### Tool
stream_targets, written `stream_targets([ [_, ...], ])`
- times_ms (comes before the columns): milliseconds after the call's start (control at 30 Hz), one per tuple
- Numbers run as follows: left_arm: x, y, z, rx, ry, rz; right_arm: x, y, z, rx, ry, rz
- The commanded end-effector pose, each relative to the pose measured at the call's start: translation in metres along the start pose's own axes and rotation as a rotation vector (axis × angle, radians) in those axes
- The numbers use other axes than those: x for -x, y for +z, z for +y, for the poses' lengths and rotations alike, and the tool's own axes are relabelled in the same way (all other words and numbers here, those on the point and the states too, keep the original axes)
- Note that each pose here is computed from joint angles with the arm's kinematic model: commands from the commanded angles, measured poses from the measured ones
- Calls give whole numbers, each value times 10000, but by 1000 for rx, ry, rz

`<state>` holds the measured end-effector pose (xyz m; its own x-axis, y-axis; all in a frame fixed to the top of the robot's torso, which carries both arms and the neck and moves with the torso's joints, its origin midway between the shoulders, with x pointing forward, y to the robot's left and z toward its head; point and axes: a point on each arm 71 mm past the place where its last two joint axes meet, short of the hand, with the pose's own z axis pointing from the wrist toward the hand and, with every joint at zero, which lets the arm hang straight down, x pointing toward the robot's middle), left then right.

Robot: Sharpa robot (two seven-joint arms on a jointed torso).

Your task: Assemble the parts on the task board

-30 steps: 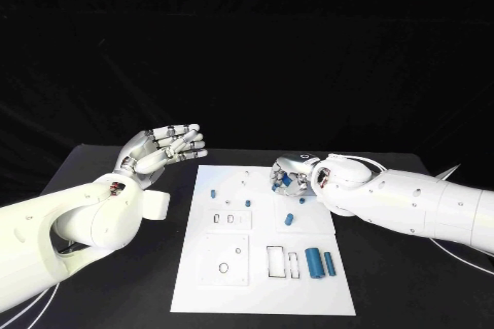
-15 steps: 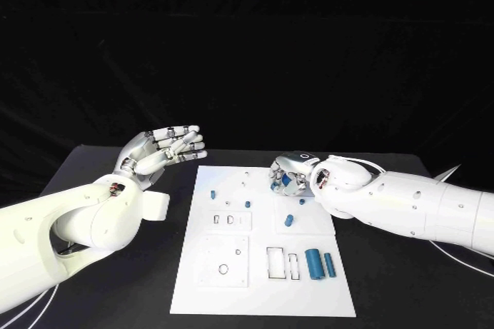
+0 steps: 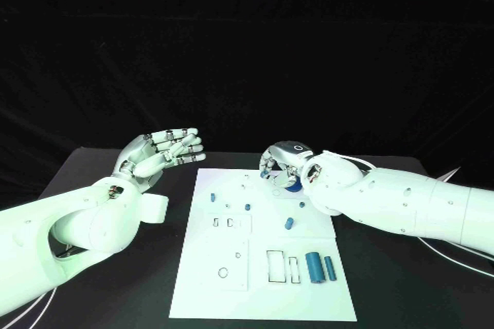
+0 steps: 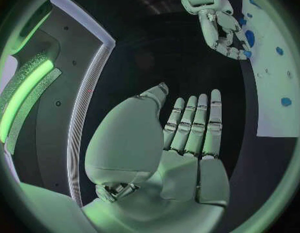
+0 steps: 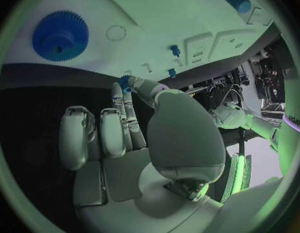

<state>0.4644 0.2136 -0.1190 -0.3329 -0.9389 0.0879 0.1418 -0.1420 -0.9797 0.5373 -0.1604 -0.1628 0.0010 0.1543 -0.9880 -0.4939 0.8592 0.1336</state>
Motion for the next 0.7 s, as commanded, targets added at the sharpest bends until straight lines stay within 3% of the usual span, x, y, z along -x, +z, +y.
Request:
stream_targets([
  [33, -29, 9, -20, -12, -5, 20, 41, 67, 20, -27, -10, -67],
  [233, -49, 14, -23, -13, -7, 25, 31, 175, 85, -32, -7, -83],
  [700, -74, 30, -44, -18, -7, 30, -71, 302, 169, -37, 1, -35],
])
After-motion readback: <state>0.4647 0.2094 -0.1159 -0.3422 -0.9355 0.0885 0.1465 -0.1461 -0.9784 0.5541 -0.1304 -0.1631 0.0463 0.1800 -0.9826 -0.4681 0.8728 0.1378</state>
